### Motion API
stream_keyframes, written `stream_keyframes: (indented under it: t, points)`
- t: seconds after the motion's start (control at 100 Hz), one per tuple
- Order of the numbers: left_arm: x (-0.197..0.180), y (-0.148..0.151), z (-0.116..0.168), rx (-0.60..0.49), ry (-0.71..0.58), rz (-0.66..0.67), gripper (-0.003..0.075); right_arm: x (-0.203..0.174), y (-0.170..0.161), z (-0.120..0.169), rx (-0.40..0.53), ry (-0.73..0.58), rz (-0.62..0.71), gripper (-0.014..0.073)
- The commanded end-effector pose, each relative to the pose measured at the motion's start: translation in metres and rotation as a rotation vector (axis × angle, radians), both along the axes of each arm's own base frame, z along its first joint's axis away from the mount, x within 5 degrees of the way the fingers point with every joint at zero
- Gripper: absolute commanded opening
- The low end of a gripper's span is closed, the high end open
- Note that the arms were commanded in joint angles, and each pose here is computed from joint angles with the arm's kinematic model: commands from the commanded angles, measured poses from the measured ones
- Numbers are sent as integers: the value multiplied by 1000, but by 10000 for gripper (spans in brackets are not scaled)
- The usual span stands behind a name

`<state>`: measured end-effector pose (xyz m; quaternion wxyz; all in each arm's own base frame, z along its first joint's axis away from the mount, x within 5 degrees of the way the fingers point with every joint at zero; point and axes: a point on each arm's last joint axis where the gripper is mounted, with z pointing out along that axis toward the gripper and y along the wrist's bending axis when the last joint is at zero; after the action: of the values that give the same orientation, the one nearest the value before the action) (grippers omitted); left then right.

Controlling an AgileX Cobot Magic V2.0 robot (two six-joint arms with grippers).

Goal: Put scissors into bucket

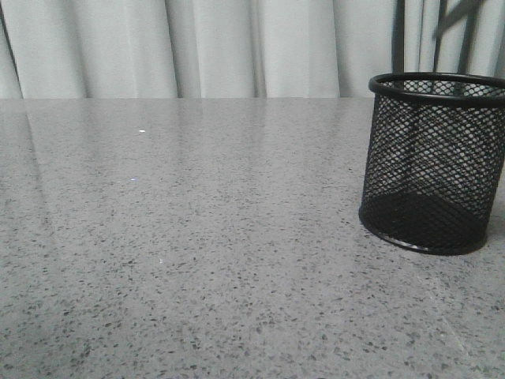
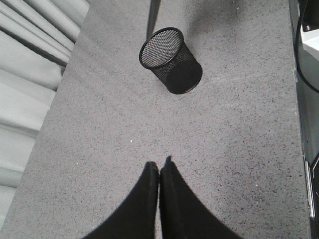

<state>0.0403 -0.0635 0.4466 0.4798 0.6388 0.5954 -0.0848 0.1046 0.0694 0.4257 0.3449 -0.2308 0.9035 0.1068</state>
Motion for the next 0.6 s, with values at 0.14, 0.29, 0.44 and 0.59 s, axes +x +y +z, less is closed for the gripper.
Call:
stream_keyframes:
  t: [0.14, 0.29, 0.44, 0.59]
  points:
    - [2, -2, 11, -81, -50, 15, -21, 3, -4, -13, -81, 35, -25, -64]
    - [3, -3, 13, -91, -59, 18, -21, 9, -2, -16, -113, 43, -34, -64]
    - [3, -3, 13, -95, -63, 19, -21, 24, 8, -25, -149, 92, -32, -65]
    - [2, -4, 13, -110, -50, 6, -21, 42, 21, -38, -195, 158, -29, -65]
